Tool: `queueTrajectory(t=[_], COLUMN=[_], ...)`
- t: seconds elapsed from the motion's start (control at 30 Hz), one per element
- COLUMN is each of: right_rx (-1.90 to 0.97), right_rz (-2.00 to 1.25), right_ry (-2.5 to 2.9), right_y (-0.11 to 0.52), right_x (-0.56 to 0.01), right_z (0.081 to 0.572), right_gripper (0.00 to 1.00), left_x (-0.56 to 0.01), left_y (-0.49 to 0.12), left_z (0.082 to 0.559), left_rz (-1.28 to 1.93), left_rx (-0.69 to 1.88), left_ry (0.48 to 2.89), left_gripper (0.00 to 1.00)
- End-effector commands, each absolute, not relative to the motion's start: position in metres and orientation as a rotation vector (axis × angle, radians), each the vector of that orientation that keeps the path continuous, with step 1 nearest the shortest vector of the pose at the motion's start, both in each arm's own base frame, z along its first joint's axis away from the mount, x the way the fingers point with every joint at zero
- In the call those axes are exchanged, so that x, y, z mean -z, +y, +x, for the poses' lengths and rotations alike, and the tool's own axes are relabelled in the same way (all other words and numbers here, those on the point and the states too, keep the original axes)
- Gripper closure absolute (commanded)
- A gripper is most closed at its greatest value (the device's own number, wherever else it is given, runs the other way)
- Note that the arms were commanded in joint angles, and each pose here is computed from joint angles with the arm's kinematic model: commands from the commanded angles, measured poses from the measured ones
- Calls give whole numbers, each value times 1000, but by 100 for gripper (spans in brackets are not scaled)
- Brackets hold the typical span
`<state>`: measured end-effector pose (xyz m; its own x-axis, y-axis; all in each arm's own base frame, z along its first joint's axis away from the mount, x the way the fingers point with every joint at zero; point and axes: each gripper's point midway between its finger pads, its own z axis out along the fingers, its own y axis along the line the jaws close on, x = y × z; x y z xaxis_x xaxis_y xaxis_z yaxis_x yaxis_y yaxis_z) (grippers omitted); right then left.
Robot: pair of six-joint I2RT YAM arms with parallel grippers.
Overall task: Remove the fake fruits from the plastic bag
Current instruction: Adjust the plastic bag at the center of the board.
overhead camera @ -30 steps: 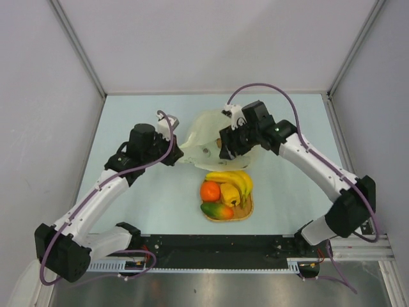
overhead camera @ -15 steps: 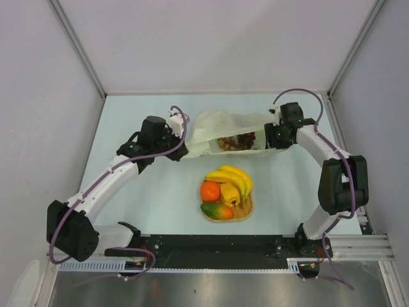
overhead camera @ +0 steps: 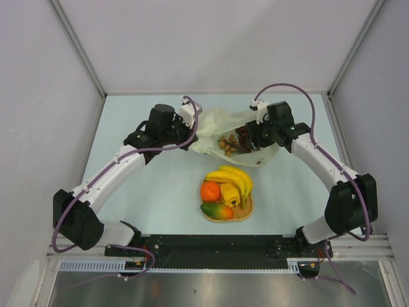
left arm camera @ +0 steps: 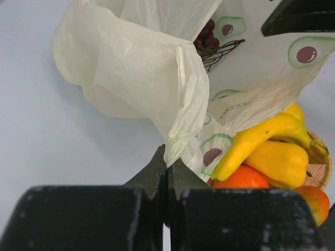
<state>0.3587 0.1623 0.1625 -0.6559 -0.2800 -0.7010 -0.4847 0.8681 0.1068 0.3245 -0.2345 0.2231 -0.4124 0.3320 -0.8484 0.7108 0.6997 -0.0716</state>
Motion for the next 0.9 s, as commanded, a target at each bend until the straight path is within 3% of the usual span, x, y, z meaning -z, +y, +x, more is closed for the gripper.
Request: queueTrajectory(t=[0.0, 0.1, 0.17, 0.27, 0.4, 0.63, 0.87], right_rx=[-396, -362, -406, -415, -526, -439, -369], right_rz=[-519, -460, -531, -803, -818, -644, -673], right_ry=[2267, 2362, 2427, 2401, 2400, 2331, 2281], right_y=[173, 158, 157, 178, 202, 182, 183], right_x=[-158, -132, -116, -101, -96, -122, -118], right_z=[382, 383, 354, 319, 303, 355, 388], right_gripper=[40, 44, 47, 45, 47, 47, 48], left_x=[-245, -232, -223, -215, -207, -200, -201], left_y=[-243, -237, -231, -227, -227, -230, -231], left_z=[331, 328, 326, 325, 327, 330, 335], left_rz=[861, 893, 883, 850, 859, 860, 856], left_rx=[492, 459, 437, 428, 417, 423, 414], left_ry=[1869, 1900, 1921, 1940, 1953, 1971, 1962], left_gripper=[100, 100, 100, 100, 100, 100, 100])
